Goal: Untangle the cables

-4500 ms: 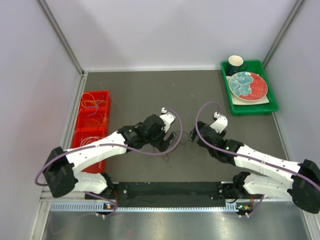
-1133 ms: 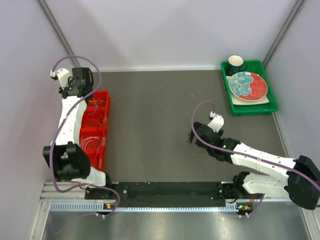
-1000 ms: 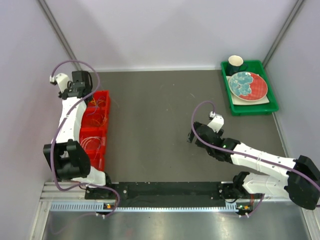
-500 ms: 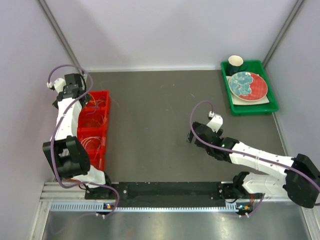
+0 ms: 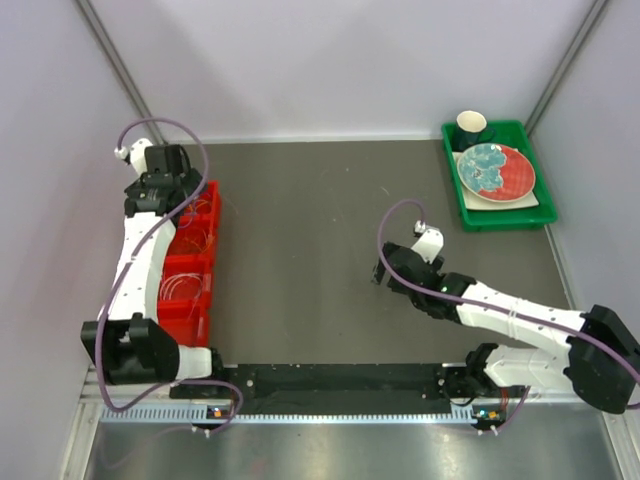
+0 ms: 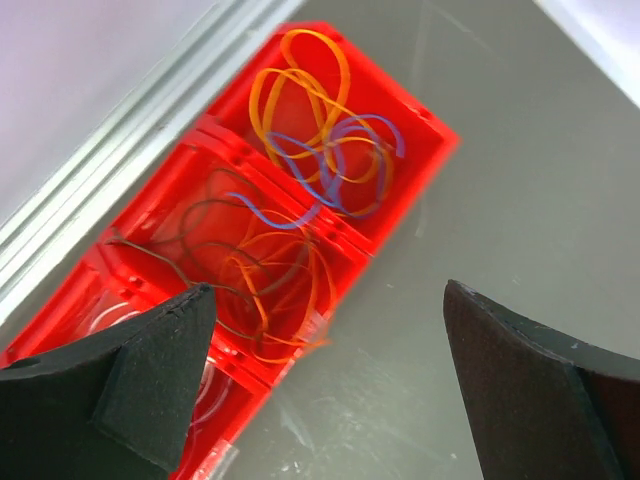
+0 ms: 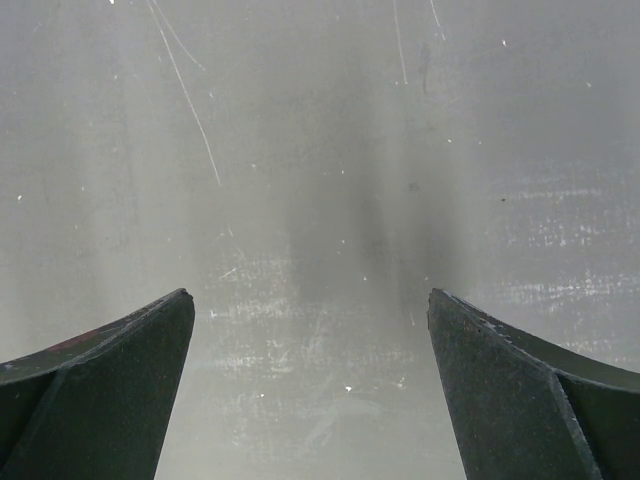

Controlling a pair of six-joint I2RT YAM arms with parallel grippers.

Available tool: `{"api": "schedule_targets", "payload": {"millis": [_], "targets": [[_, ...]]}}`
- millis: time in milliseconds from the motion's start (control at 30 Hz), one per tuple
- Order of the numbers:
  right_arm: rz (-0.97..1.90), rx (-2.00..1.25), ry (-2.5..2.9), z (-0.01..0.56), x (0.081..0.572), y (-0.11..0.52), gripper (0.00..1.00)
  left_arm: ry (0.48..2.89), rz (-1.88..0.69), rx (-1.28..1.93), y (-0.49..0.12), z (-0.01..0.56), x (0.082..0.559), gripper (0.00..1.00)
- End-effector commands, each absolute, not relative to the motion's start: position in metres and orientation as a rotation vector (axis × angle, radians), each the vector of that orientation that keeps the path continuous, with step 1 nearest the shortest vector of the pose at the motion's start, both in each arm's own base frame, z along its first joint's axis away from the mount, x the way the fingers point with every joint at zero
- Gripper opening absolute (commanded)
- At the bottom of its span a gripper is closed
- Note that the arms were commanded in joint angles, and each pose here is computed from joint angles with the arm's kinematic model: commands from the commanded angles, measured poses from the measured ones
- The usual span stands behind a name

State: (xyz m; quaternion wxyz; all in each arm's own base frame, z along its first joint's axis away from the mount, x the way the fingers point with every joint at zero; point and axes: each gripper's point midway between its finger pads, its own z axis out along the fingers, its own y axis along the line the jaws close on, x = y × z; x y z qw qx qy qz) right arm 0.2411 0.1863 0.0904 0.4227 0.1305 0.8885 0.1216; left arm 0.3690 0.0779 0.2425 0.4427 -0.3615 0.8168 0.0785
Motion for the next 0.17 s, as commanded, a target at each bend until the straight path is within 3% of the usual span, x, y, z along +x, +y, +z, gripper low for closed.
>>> {"api": "schedule_targets", "payload": {"millis": [0,133], "targets": [[0.349,0.342,2.187,0.111,0.251,0.195,0.99,1.92,0.103,-0.798,0.059,0.274,0.375,0.99],[0.346,0.341,2.189,0.11,0.251,0.195,0.99,1.972,0.089,-0.656,0.034,0.269,0.378,0.99]]}}
